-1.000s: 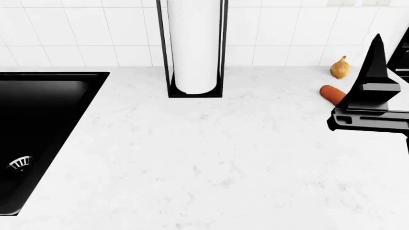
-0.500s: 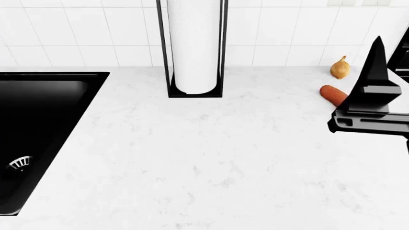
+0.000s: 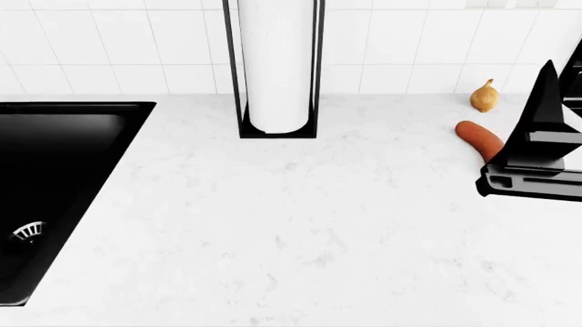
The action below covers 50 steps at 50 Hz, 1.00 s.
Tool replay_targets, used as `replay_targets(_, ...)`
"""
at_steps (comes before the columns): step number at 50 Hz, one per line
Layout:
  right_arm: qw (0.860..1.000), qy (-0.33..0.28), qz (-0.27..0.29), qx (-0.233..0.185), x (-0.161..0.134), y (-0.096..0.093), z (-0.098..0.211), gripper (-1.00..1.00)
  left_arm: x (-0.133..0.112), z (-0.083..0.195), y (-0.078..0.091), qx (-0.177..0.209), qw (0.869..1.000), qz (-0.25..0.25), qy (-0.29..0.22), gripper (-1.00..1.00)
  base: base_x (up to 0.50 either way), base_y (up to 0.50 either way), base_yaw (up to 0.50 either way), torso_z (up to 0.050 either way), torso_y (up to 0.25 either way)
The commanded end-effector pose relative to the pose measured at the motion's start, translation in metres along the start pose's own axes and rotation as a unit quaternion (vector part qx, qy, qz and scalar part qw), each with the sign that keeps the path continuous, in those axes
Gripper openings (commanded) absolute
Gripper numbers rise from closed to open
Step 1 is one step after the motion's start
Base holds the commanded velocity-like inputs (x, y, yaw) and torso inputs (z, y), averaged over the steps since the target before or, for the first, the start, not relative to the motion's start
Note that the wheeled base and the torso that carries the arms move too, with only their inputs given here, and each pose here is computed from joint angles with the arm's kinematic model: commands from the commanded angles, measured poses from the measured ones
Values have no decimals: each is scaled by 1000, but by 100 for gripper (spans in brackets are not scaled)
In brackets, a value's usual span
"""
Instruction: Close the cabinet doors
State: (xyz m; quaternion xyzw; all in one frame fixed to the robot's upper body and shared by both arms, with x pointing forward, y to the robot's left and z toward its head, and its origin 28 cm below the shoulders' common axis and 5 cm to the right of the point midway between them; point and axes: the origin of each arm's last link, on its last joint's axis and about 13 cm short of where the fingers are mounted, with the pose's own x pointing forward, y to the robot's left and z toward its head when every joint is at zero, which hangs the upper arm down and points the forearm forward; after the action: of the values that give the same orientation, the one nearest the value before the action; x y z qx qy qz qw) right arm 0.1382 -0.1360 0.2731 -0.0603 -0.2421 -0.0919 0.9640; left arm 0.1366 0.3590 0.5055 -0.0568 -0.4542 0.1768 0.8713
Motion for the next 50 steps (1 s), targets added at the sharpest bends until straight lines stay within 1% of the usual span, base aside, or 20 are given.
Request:
replay_targets(1,1000,4,0,1,-2,-1,-2,100,5,13,-47,-22,994,-104,-10,100,0,0,0,0,0)
replay_targets(13,1000,2,-3,5,-3,-3,-2,100,12,10,-66,-26,991,-129,-2,100,0,0,0,2,0)
replay_targets(17,1000,2,-3,7,-3,-4,-2,100,14,13,-73,-31,990,-140,-7,100,0,0,0,0,2)
replay_targets(20,1000,1,-2,5,-4,-4,-1,100,14,16,-79,-28,987,-155,-25,100,0,0,0,0,0)
replay_targets(22,1000,-1,-5,8,-4,-5,-1,100,13,18,-82,-37,986,-161,-29,100,0,0,0,5,0)
replay_targets(24,1000,-14,-8,-1,-5,-5,2,100,13,19,-85,-49,984,-169,-27,100,0,0,0,0,0)
replay_targets(29,1000,-27,-10,-11,-9,-6,5,100,13,17,-93,-62,980,-184,-31,100,0,0,0,0,2)
replay_targets(32,999,-31,-12,-11,-10,-6,6,100,10,15,-98,-74,975,-206,-32,100,0,0,0,3,3)
replay_targets(34,999,-34,-11,-9,-11,-6,7,100,9,11,-102,-67,973,-217,-36,100,0,0,0,0,0)
replay_targets(35,999,-36,-10,-8,-12,-6,7,100,10,10,-103,-70,973,-219,-34,100,0,0,0,0,0)
replay_targets(37,999,-41,-6,-8,-14,-7,8,100,10,9,-106,-80,970,-227,-35,100,0,0,0,0,5)
replay_targets(38,999,-46,-7,-6,-14,-9,9,100,11,8,-108,-94,969,-228,-33,100,0,0,0,0,0)
replay_targets(40,999,-50,-7,-5,-15,-10,10,100,12,7,-112,-106,967,-230,-31,100,0,0,0,0,0)
replay_targets(50,998,-66,3,-4,-18,-14,12,100,13,-5,-122,-108,964,-242,2,100,0,0,0,1,1)
